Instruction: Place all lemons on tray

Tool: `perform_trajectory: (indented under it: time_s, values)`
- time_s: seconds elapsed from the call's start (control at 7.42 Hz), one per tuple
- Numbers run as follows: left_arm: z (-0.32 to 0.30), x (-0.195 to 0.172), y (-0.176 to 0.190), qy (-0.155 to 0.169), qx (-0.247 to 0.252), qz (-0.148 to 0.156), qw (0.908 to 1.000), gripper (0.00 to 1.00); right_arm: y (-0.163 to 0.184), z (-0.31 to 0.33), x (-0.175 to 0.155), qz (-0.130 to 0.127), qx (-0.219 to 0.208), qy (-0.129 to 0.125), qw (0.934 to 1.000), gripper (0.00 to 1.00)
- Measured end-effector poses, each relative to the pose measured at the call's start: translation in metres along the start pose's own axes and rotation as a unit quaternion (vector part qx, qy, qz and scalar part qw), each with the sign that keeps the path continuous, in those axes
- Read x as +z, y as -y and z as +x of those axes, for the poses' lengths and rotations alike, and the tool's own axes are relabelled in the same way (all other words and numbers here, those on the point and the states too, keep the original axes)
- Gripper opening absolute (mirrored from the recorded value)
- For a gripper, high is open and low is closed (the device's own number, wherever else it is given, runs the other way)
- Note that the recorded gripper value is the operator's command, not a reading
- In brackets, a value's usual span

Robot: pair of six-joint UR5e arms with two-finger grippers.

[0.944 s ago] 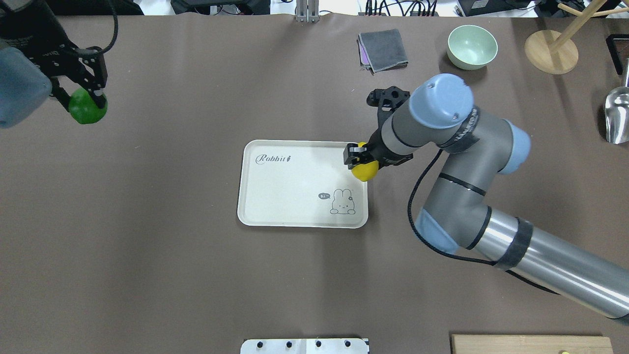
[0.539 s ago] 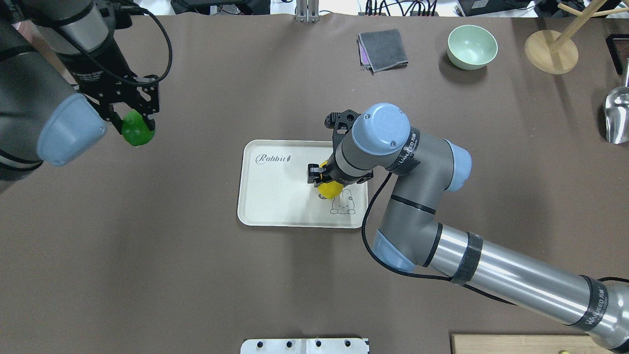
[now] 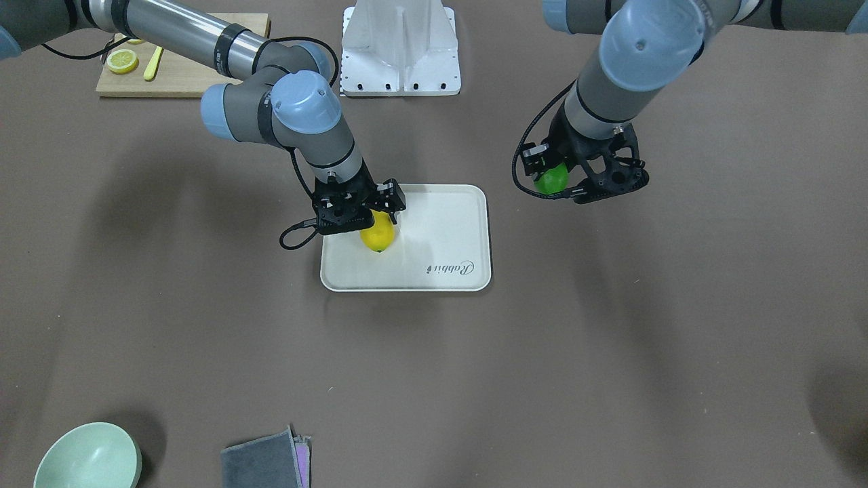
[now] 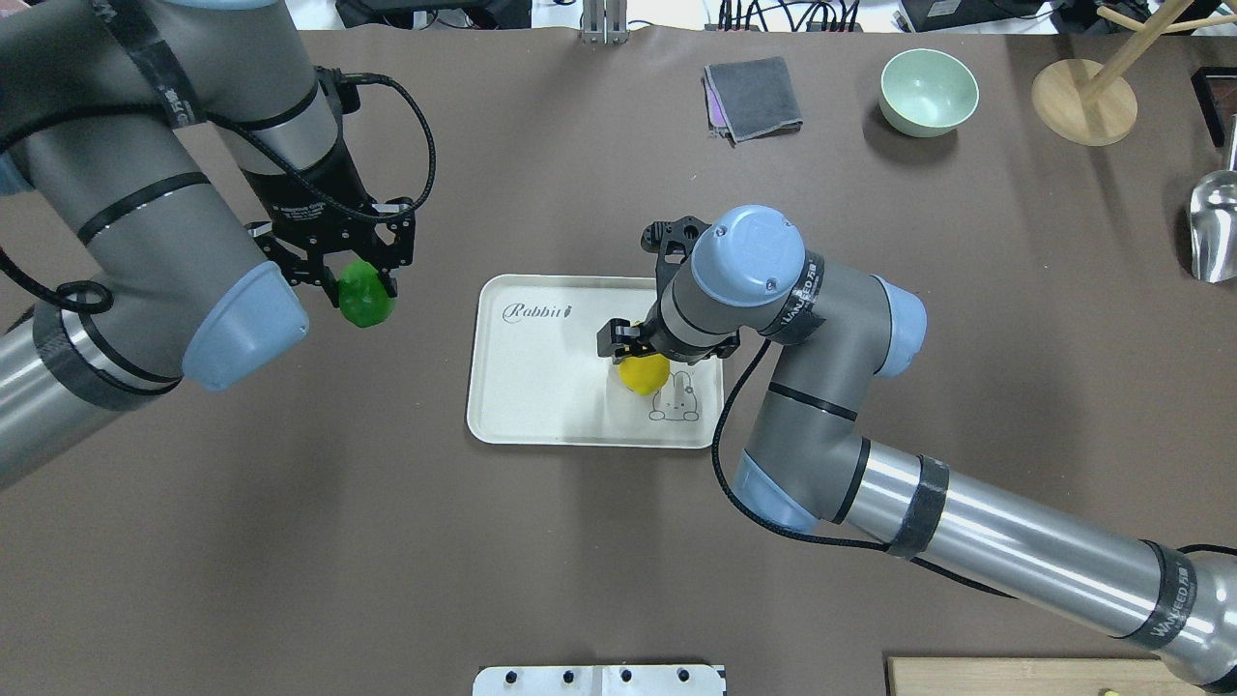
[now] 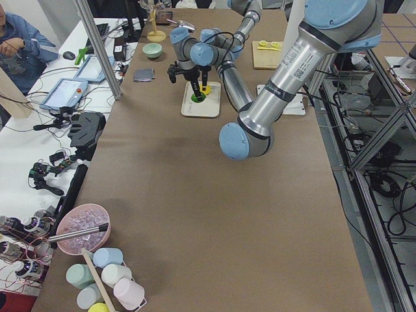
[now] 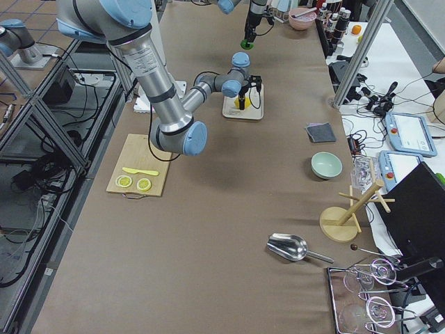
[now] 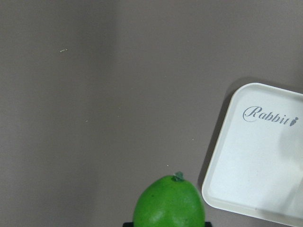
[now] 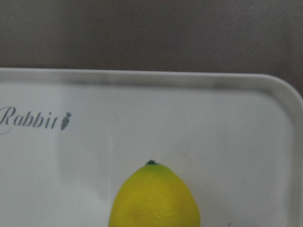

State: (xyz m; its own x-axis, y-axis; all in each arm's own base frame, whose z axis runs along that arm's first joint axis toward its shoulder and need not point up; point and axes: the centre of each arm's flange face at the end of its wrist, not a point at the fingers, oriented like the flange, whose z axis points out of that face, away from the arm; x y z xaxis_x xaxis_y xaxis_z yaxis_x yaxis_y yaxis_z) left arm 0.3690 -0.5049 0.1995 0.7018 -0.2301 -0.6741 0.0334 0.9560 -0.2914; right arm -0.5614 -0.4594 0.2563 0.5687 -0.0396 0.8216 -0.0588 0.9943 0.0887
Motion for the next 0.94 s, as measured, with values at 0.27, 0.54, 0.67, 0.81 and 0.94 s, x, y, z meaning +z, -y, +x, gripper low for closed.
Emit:
perform_trajectory:
  time_s: [0.27, 0.54, 0.67, 0.81, 0.94]
  values:
    - [0.029, 0.025, -0.005, -0.008, -0.014, 0.001, 0.9999, 0.0, 0.029, 0.064, -0.042, 0.013, 0.024, 0.003, 0.9996, 1.0]
    - [0.069, 0.066, -0.008, -0.01, -0.023, 0.011, 0.9996, 0.0, 0.041, 0.146, -0.089, 0.029, 0.042, -0.003, 0.9987, 1.0]
    - [0.089, 0.09, -0.01, -0.008, -0.028, 0.016, 0.9994, 0.0, 0.044, 0.187, -0.104, 0.033, 0.033, -0.015, 0.9988, 1.0]
    - [0.103, 0.109, -0.011, -0.008, -0.033, 0.021, 0.9992, 0.07, 0.047, 0.234, -0.118, 0.036, 0.018, -0.032, 0.9987, 1.0]
    - [0.113, 0.121, -0.013, -0.007, -0.036, 0.024, 0.999, 0.25, 0.049, 0.279, -0.132, 0.037, 0.007, -0.048, 0.9981, 1.0]
